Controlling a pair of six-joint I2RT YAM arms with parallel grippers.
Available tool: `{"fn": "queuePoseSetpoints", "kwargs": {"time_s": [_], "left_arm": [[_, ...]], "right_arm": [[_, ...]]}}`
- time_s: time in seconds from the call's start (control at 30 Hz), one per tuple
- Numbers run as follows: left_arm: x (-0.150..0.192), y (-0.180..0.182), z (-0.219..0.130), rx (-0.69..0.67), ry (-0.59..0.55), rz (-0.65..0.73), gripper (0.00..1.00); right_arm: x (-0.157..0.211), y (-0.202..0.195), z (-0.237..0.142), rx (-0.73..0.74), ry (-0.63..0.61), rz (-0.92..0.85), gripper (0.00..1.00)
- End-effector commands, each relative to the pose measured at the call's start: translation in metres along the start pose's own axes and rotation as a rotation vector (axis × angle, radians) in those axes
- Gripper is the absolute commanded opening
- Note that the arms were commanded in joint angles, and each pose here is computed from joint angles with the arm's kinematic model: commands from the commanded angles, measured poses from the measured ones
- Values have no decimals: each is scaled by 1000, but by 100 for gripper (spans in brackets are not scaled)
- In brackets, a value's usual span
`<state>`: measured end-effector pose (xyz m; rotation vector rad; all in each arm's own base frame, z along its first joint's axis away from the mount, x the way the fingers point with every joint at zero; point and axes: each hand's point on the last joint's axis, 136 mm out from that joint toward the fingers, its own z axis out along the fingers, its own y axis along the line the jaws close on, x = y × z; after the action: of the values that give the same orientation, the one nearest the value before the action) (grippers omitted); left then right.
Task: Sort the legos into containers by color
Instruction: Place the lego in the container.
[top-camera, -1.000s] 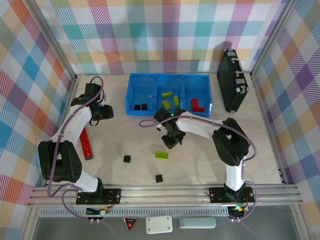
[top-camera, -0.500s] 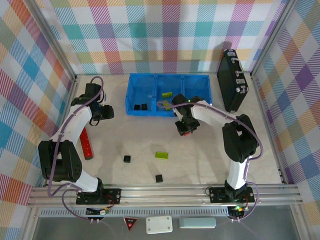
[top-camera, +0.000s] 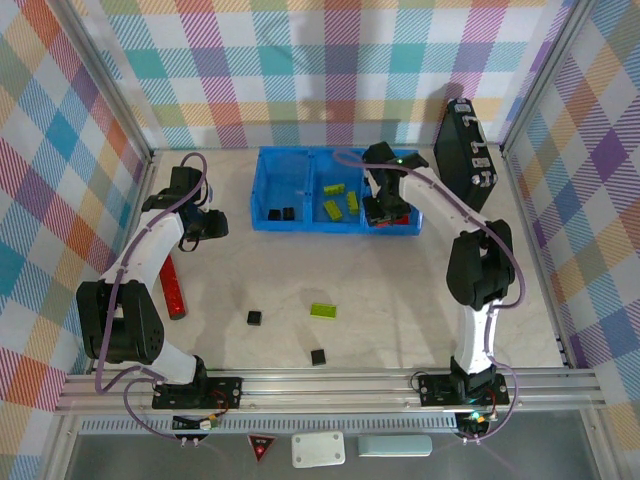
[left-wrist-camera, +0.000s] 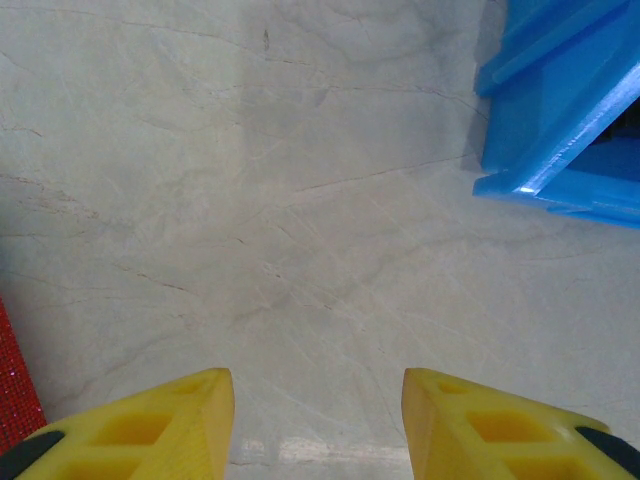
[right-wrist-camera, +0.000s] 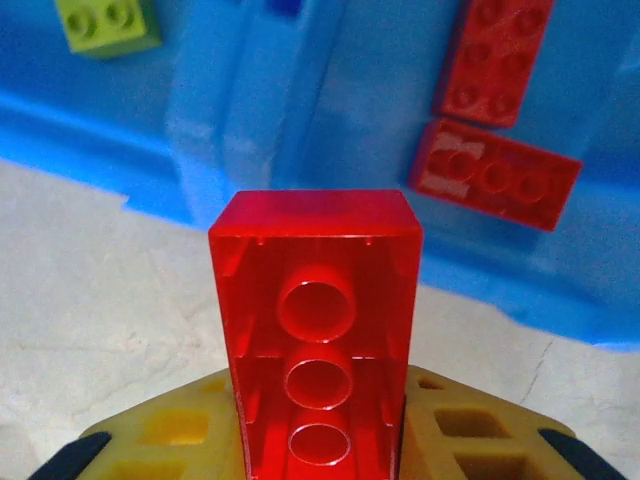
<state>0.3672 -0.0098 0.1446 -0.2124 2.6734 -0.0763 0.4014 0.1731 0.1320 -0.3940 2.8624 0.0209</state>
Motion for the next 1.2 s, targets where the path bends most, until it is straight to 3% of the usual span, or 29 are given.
{"fn": "queuePoseSetpoints", "kwargs": {"time_s": [0.0,0.5,0.83,1.17], "left_arm": [[-4,0,-14,12,-17,-13,48],[-3,0,-12,13,-11,-13,48],[-3,-1,-12,13,-9,-13,48],[-3,-2,-12,20,-9,-13,48]], "right_arm": [[-4,-14,0,28,33,4,32],[-51,-22,36,-117,25,99,33],[-60,-24,70,-218,47,160,33],[-57,-26,90,-210,81,180,37]]}}
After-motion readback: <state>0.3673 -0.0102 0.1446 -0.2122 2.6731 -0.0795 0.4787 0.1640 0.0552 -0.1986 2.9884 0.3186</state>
